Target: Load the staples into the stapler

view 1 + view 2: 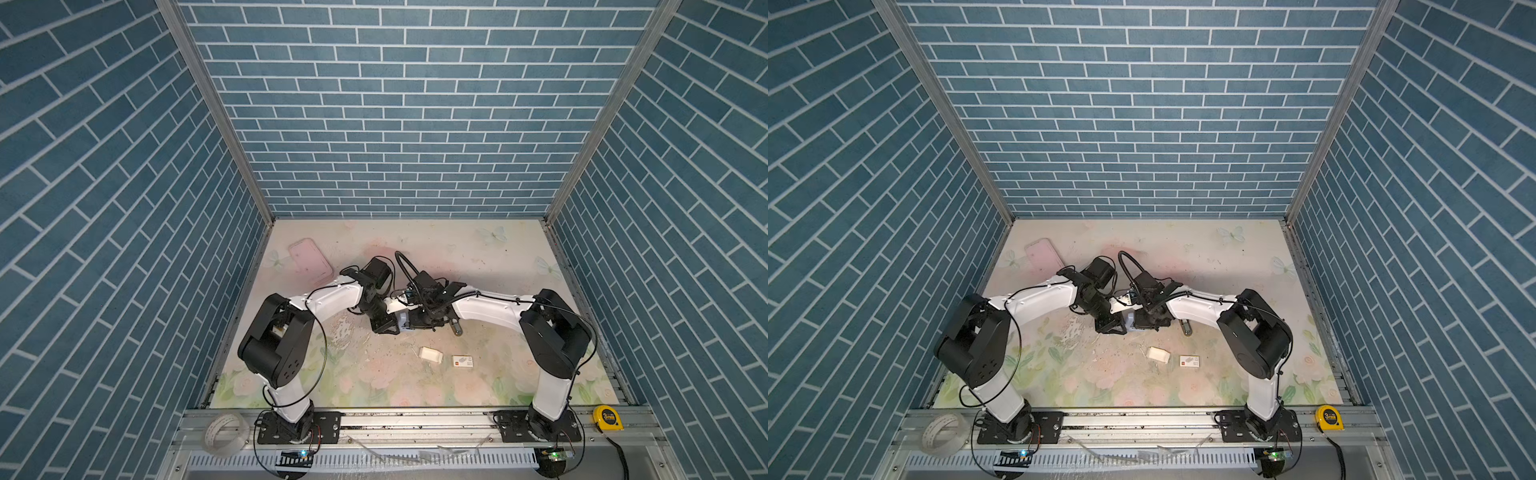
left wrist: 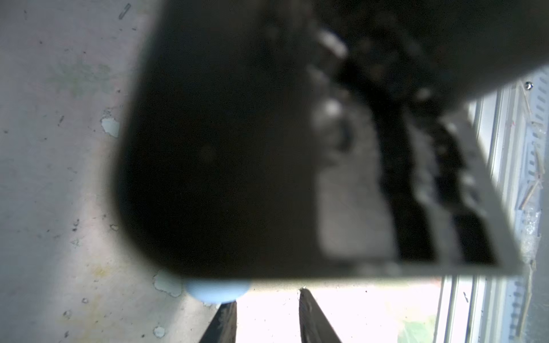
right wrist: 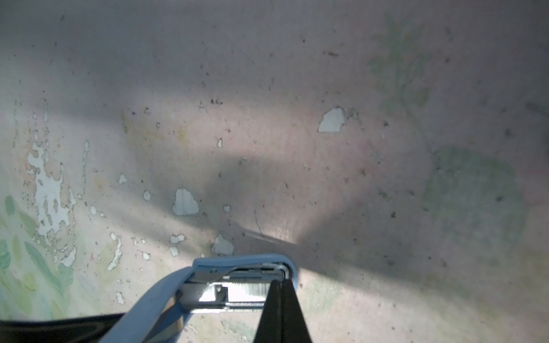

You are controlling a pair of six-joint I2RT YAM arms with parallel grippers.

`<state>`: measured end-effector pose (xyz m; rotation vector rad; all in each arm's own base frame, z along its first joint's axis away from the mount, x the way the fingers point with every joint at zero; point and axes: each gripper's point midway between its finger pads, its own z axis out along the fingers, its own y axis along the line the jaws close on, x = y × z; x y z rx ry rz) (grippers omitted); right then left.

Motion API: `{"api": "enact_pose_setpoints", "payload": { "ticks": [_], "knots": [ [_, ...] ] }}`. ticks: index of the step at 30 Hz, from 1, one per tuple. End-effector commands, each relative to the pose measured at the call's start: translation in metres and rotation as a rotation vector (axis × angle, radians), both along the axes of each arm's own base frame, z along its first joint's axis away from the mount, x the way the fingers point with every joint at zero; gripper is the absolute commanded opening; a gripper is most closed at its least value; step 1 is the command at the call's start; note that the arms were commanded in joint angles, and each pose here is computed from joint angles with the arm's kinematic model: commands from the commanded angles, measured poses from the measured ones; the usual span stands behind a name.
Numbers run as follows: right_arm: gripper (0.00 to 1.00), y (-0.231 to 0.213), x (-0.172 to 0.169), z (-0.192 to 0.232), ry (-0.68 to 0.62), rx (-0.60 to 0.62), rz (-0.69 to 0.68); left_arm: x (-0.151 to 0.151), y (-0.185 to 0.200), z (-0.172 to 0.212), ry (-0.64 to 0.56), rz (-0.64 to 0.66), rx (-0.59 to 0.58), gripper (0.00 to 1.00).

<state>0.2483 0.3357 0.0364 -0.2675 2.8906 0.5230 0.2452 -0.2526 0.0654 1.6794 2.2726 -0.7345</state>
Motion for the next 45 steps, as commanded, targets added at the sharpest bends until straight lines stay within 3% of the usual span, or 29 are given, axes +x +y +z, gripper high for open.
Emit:
{"api": "enact_pose_setpoints", "payload": {
  "ticks": [1,23,45],
  "knots": [
    [0.03,-0.005,-0.010,-0.016,0.009,-0.083,0.041,0.015,-0.022,0.015,-0.049,-0.003,-0.060,0.37],
    [0.14,-0.006,-0.004,-0.011,-0.010,-0.102,0.043,0.017,-0.020,0.013,-0.055,0.015,-0.043,0.37],
    [0.10,-0.006,0.001,-0.014,-0.014,-0.089,0.038,0.031,-0.013,0.010,-0.148,-0.001,0.000,0.37]
  ]
}}
